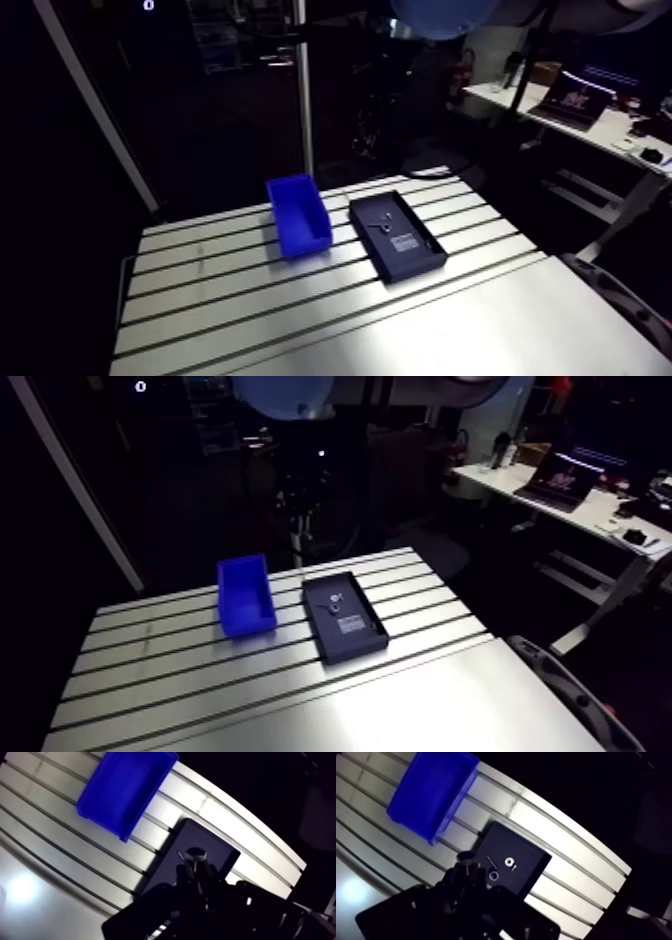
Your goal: Pick up the M10 bolt from the tray and put it into the blue bin.
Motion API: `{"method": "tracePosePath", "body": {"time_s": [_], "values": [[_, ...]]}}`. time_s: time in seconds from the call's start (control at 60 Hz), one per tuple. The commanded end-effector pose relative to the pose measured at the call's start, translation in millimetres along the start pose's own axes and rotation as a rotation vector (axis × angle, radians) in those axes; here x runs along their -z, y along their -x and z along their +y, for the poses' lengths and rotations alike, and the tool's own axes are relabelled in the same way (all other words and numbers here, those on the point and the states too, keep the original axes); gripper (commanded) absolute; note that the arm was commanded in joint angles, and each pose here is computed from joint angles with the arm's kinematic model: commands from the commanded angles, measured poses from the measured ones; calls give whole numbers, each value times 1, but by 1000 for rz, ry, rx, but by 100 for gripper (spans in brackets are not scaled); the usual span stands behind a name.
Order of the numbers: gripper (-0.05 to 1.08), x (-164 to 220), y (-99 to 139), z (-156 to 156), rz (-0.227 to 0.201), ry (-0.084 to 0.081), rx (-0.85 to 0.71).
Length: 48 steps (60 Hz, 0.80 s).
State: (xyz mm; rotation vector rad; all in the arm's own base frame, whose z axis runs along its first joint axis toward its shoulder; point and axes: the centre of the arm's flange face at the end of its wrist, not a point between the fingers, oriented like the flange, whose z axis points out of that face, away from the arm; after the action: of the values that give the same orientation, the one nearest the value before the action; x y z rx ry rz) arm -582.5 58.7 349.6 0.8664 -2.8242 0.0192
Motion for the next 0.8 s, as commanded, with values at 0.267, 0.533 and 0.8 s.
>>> {"method": "tracePosePath", "body": {"time_s": [0.267, 0.533, 0.8], "values": [[107, 4, -33, -30, -46, -177, 310], [107, 1, -73, -36, -69, -215, 399], [107, -29, -93, -51, -167, -202, 545]]}}
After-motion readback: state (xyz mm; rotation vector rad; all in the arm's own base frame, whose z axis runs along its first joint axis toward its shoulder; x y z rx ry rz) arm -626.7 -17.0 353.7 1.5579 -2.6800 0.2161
